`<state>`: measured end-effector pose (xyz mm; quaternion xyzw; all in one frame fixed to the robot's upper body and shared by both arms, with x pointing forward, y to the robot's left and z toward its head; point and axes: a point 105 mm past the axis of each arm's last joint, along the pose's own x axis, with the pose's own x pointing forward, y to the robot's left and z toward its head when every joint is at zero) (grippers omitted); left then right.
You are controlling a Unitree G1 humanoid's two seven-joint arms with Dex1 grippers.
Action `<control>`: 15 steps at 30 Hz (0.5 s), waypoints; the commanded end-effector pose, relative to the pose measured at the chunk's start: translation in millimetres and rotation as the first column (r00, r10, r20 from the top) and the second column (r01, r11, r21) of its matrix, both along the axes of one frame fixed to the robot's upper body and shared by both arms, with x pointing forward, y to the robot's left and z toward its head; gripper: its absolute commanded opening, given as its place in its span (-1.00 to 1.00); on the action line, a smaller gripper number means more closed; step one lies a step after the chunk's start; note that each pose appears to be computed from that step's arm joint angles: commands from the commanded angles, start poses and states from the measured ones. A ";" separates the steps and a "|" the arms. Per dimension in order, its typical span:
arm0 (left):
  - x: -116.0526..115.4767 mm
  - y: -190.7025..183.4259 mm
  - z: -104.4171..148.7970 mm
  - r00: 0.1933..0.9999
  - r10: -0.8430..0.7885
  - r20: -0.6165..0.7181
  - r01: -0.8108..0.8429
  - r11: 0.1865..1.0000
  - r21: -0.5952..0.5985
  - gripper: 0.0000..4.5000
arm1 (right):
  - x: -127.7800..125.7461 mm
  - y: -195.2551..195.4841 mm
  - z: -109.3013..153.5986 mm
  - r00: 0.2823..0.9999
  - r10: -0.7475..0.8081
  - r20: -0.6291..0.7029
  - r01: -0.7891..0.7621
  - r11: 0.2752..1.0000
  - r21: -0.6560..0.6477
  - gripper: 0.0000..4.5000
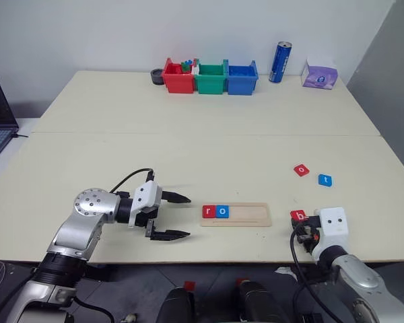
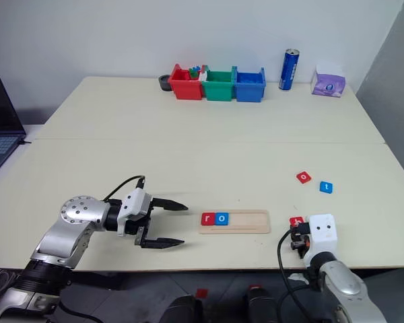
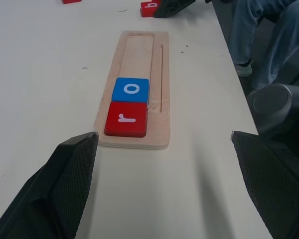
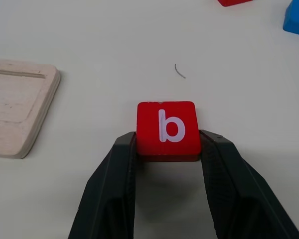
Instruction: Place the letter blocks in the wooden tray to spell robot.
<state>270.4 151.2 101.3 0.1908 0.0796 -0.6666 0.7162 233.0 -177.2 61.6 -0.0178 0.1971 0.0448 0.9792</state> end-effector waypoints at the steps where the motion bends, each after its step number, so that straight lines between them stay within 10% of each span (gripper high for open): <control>1: 1.7 -0.8 4.6 0.999 -0.019 0.033 0.019 1.000 -0.006 1.00 | -2.2 4.2 -9.8 0.998 -0.042 -0.041 0.044 0.998 0.047 -0.35; 3: 1.4 0.2 2.9 0.999 -0.021 0.033 0.021 1.000 -0.005 1.00 | -2.3 3.8 -14.5 0.996 -0.072 -0.058 0.076 0.994 0.076 -0.35; 12: -0.7 -0.5 0.1 0.999 -0.011 0.038 0.011 1.000 -0.007 1.00 | 6.6 3.5 22.9 0.988 -0.121 0.095 0.113 0.989 0.092 0.99; 15: -0.5 -1.9 0.7 0.999 -0.007 0.040 0.008 1.000 -0.009 1.00 | 8.9 -1.1 46.4 0.978 -0.088 0.191 0.083 0.996 0.033 0.99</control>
